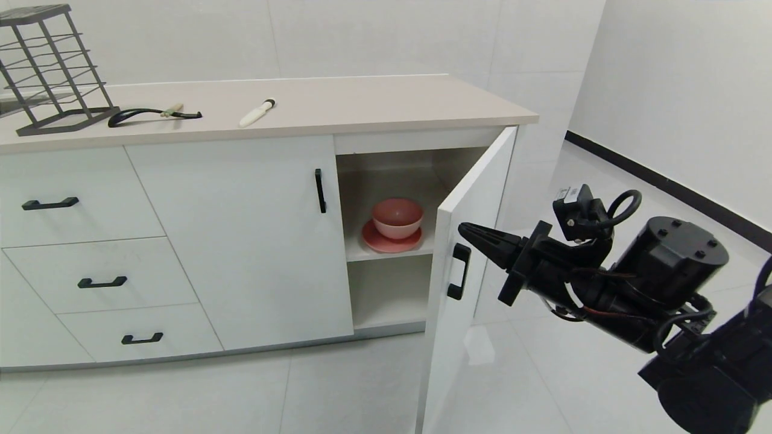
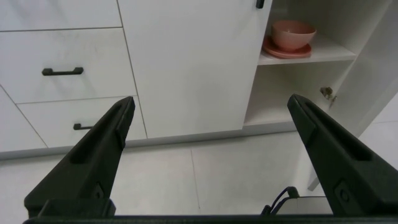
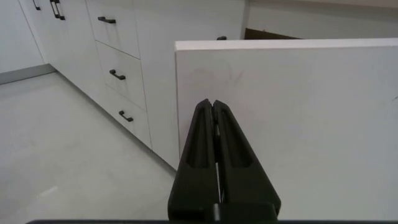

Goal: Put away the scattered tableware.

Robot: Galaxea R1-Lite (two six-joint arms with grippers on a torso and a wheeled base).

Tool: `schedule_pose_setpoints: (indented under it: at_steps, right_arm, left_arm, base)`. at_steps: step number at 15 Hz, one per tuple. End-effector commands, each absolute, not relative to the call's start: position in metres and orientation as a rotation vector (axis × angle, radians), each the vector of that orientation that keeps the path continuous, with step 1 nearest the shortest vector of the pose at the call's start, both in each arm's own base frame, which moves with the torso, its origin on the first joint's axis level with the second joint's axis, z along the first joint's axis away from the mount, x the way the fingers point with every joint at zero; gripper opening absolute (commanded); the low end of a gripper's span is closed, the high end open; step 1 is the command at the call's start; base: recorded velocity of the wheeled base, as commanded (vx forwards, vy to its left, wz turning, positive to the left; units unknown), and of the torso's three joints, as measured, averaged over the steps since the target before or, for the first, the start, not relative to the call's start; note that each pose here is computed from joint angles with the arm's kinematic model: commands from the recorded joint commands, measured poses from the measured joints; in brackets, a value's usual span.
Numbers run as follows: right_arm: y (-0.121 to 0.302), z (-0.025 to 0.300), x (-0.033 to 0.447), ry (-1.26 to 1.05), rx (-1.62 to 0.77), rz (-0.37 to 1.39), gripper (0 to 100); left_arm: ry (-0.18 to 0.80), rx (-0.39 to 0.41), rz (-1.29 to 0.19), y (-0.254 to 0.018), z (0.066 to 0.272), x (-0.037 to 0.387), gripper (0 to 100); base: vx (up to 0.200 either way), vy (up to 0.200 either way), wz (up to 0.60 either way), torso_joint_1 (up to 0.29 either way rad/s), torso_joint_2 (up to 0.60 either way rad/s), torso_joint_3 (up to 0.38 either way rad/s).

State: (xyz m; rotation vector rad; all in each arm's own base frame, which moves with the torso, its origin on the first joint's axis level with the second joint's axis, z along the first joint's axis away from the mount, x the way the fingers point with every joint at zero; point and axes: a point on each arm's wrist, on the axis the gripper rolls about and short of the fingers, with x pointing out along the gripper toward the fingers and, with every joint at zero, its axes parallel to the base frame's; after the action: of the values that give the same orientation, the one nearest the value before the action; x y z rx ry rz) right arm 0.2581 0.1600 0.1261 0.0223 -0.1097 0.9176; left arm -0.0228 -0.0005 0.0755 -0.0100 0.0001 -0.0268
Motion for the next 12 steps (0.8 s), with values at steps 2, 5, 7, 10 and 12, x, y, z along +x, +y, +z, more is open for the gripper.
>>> schedule_pose_setpoints:
  at_steps: [2, 5, 7, 10, 12]
  right_arm:
    - [0.166, 0.12, 0.27, -0.109, 0.022, 0.914, 0]
    - [0.183, 0.105, 0.302, -0.125, 0.023, 0.911, 0]
    - [0.184, 0.103, 0.304, -0.123, 0.023, 0.912, 0]
    - [0.16, 0.134, 0.257, -0.143, 0.023, 0.92, 0]
    - [0.129, 0.161, 0.197, -0.193, 0.028, 0.928, 0]
  left_arm:
    - [0.0, -0.011, -0.026, -0.001, 0.075, -0.023, 100]
    - [0.0, -0.012, -0.026, -0.001, 0.075, -0.023, 100]
    - [0.0, -0.014, -0.025, 0.0, 0.075, -0.023, 100]
    - [0.0, -0.014, -0.025, 0.0, 0.075, -0.023, 100]
    - [0.0, -0.014, -0.025, 0.0, 0.075, -0.023, 100]
  base:
    - [0.0, 0.0, 0.0, 0.0, 0.0, 0.0]
    - [0.0, 0.0, 0.0, 0.0, 0.0, 0.0]
    - [0.0, 0.0, 0.0, 0.0, 0.0, 0.0]
    - [0.0, 0.0, 0.0, 0.0, 0.0, 0.0]
    - [0.0, 0.0, 0.0, 0.0, 0.0, 0.0]
